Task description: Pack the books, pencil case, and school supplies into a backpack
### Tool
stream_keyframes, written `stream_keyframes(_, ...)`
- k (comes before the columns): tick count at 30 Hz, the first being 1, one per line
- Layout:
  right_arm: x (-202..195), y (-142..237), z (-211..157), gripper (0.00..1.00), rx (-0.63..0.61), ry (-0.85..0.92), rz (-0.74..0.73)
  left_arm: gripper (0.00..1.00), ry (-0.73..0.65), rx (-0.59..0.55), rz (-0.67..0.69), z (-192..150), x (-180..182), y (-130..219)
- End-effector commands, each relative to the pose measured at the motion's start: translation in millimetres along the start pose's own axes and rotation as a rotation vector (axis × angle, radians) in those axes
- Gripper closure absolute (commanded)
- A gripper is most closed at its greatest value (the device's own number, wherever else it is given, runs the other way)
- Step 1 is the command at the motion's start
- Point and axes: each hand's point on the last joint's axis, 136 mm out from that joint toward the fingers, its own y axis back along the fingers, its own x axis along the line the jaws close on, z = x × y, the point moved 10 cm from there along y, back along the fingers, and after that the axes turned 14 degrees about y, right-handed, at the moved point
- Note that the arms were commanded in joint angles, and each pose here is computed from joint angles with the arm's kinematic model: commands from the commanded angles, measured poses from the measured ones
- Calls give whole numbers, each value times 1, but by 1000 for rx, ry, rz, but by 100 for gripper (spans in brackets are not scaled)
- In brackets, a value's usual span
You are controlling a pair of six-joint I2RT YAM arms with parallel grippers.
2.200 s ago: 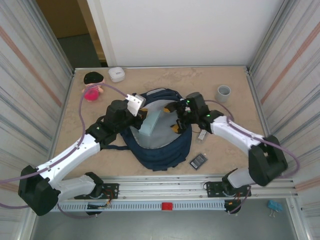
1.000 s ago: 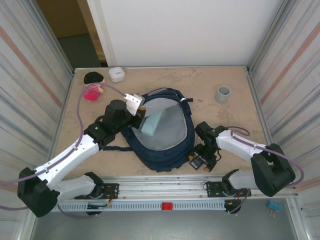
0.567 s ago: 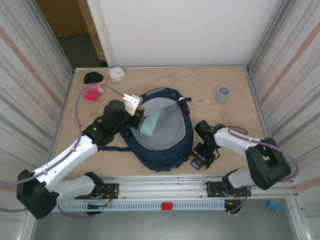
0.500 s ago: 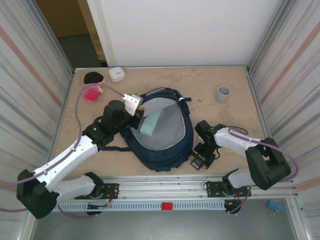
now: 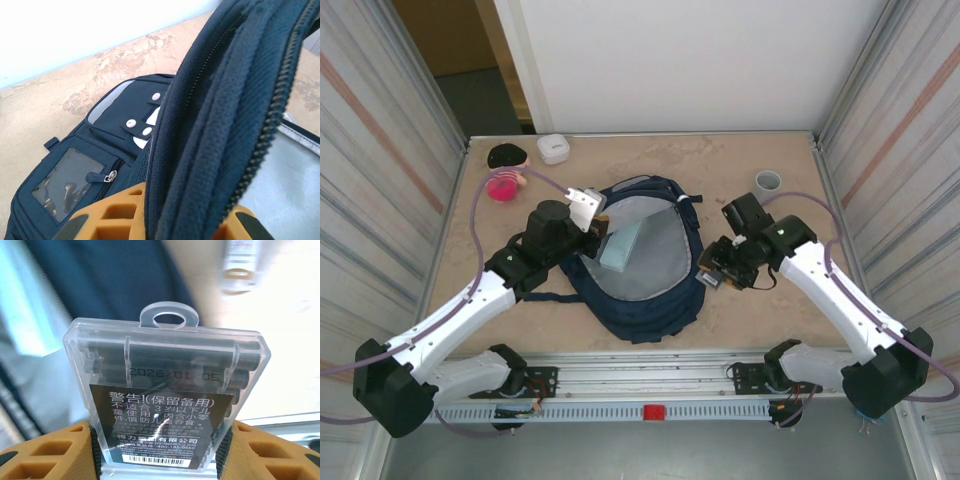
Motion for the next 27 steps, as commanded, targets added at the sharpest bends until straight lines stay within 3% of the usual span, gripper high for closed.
stream_keyframes(1, 26, -3, 2, 51, 46, 37, 120, 100, 24, -154, -50, 33, -7, 15)
stream_keyframes(5, 62, -17, 17, 50, 49, 53, 267, 100, 27, -154, -62, 33, -8, 15)
stream_keyframes(9, 85, -37, 29, 46, 73, 82, 322, 100, 22, -149, -67, 33, -8, 16)
stream_keyframes(12, 83, -44, 41, 25, 50, 72, 330, 100, 21, -152, -72, 34, -9, 17)
stream_keyframes(15, 72, -38, 48, 15, 2, 65, 374, 100, 8, -133, -91, 30, -10, 14)
stream_keyframes(21, 49, -9, 48, 8, -154, 23, 578, 100, -56, -84, -146, 12, -17, -5)
stream_keyframes(27, 54, 0, 54, 4, -191, -2, 739, 100, -184, -28, -227, -5, -37, -24)
